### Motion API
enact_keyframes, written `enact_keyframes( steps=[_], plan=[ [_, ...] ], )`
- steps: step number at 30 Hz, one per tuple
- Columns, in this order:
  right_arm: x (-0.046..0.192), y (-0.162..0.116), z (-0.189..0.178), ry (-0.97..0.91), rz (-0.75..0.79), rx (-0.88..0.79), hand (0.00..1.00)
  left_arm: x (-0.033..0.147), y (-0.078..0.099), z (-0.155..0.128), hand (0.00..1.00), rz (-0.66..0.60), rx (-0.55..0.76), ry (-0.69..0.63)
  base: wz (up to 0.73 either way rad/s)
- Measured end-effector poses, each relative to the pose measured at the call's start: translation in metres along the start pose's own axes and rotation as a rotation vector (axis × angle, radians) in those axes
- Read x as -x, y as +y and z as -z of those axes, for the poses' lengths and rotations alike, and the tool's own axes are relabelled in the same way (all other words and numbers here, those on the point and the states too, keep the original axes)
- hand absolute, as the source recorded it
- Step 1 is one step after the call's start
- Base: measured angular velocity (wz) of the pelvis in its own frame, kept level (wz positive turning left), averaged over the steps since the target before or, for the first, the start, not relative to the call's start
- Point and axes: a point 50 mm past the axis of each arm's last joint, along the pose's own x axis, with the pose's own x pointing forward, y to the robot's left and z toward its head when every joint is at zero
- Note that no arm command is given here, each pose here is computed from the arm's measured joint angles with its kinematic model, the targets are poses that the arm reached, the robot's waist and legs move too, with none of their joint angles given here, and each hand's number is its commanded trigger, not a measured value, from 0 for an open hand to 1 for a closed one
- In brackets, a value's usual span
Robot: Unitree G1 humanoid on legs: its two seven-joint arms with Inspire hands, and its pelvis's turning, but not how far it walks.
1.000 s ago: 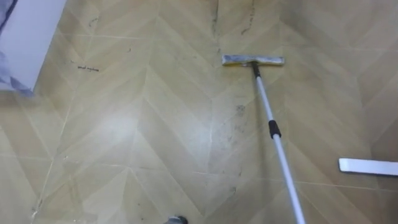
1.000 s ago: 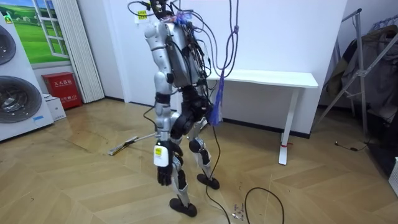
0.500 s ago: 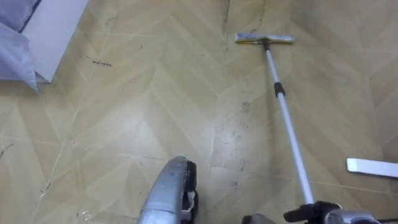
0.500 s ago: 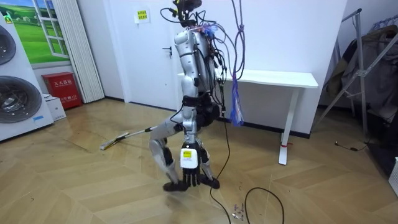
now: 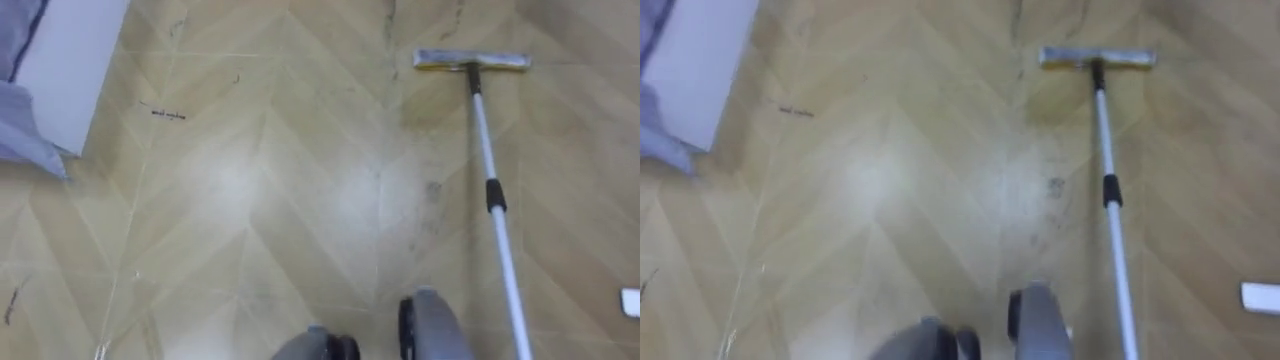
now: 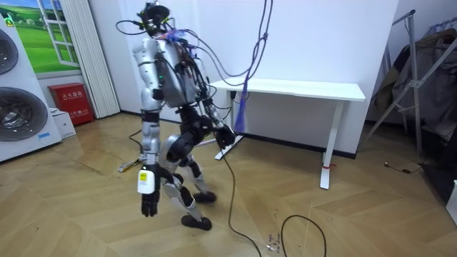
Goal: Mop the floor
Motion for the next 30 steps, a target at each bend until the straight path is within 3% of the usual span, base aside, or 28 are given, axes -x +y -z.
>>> enact_keyframes(
  steps=[4, 7, 9, 11, 13, 16, 18, 20, 23, 30],
  plan=[
    [0.006, -0.003, -0.027, -0.02, 0.026, 0.02, 1.0, 0.001, 0.0, 0.019, 0.0, -0.013, -0.006, 0.075, -0.08],
    [0.03, -0.017, -0.1, -0.168, 0.075, 0.043, 1.0, 0.001, 0.007, 0.019, 0.0, -0.054, 0.006, 0.067, -0.46],
    [0.066, -0.026, -0.168, -0.37, 0.108, 0.056, 1.0, 0.001, 0.013, 0.009, 0.0, -0.059, 0.045, 0.015, -0.39],
    [0.087, -0.029, -0.198, -0.504, 0.122, 0.066, 1.0, 0.001, 0.017, 0.007, 0.0, -0.067, 0.053, 0.002, -0.18],
    [0.092, -0.025, -0.205, -0.536, 0.09, 0.047, 1.0, 0.002, 0.016, 0.013, 0.0, -0.058, 0.047, 0.012, 0.05],
    [0.072, -0.026, -0.179, -0.457, 0.052, 0.015, 1.0, 0.002, 0.019, 0.014, 0.0, -0.043, 0.033, 0.012, 0.39],
    [0.048, -0.036, -0.139, -0.341, 0.072, 0.013, 1.0, 0.001, 0.018, 0.01, 0.0, -0.023, 0.042, 0.009, 0.92],
    [0.022, -0.05, -0.075, -0.165, 0.123, 0.017, 1.0, 0.001, 0.013, 0.004, 0.0, -0.013, 0.01, -0.015, 0.61],
    [0.006, -0.052, -0.018, -0.04, 0.158, 0.032, 1.0, 0.002, 0.012, -0.002, 0.0, -0.027, -0.02, -0.053, -0.03],
    [-0.001, -0.017, 0.008, 0.033, 0.097, 0.018, 1.0, 0.002, 0.01, -0.004, 0.0, -0.049, -0.04, -0.06, -0.3]
  ],
)
